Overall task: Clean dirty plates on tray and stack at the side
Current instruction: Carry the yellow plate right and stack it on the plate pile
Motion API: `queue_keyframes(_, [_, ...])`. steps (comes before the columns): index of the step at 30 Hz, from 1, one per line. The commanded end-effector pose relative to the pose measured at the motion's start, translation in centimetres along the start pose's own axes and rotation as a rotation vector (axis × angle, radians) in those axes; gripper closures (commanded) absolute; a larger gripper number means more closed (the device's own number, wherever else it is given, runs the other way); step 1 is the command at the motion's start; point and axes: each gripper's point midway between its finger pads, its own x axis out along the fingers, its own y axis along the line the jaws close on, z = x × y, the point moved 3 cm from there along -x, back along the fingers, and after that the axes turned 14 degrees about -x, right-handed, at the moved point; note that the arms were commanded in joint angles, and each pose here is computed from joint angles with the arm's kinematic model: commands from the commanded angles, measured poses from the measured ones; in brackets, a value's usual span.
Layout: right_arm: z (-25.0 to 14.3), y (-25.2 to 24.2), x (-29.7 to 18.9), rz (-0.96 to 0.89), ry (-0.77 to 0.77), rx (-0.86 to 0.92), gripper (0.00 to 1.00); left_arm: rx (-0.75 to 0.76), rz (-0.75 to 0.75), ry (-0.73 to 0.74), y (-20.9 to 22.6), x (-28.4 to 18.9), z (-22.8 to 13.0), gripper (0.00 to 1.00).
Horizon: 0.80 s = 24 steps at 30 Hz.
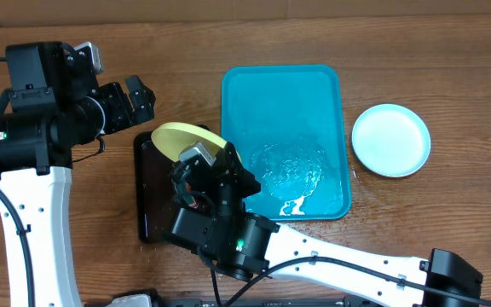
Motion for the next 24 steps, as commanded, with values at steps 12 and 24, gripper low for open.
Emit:
queue_keyframes(12, [-2.6, -3.4, 6.7, 0.649, 0.289, 0.55, 0.96, -0.001, -0.015, -0.009, -0.4, -1.1, -0.1, 0.0])
queue_keyframes(24, [-22.4, -22.1, 16.3, 0.395, 0.686, 1.128, 0.96, -0.002, -0.015, -0.009, -0.4, -1.1, -0.1, 0.0])
